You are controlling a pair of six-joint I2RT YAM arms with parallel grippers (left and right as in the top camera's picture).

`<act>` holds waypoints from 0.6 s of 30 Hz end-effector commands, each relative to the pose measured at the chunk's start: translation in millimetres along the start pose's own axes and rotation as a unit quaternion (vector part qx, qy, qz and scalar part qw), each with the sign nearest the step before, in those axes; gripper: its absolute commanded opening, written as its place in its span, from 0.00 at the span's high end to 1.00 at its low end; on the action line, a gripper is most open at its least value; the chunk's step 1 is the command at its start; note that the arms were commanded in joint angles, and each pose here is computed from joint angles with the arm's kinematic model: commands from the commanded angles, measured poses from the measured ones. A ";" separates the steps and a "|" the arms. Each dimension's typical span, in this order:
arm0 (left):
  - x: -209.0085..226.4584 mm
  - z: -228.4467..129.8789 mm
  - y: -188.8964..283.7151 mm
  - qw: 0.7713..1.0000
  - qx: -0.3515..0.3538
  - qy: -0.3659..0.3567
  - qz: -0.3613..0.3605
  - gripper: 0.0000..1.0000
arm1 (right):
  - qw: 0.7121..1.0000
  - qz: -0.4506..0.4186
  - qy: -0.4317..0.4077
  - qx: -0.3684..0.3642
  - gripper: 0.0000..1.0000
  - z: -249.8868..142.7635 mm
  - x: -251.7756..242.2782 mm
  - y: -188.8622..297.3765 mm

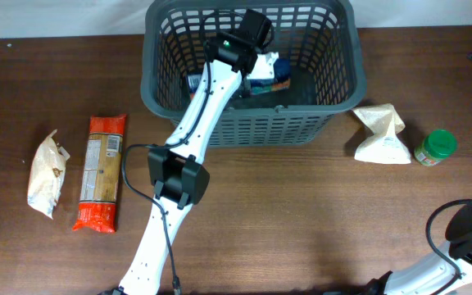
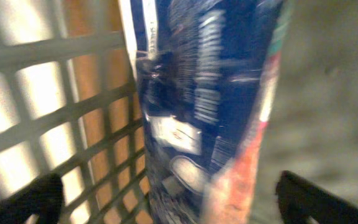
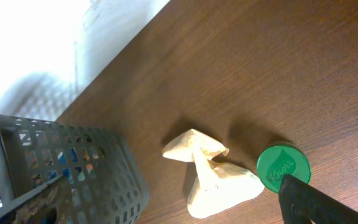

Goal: Pack container
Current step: 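Carry the blue box into the basket and release it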

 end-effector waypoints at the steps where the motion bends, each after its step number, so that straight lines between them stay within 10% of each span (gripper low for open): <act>1: 49.5 -9.6 119.1 0.983 -0.088 0.142 0.080 0.01 | 1.000 -0.003 0.005 -0.006 0.01 1.5 1.3 2.3; 9: 62.7 -99.4 331.6 0.909 -0.202 0.316 0.180 0.01 | 1.000 -0.003 0.005 -0.006 0.01 1.6 1.3 2.3; 18: 32.2 -284.0 298.4 0.775 -0.044 0.621 0.105 0.00 | 1.000 -0.003 0.005 -0.006 0.01 1.5 1.3 2.3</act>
Point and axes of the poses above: each gripper's point midway between its finger pads, its own y axis back along the fingers, its own x axis along the line the jaws close on, z = x × y, the point moved 2 cm from there along y, back along the fingers, and after that the axes turned 2 degrees about -y, right-handed, at the moved point
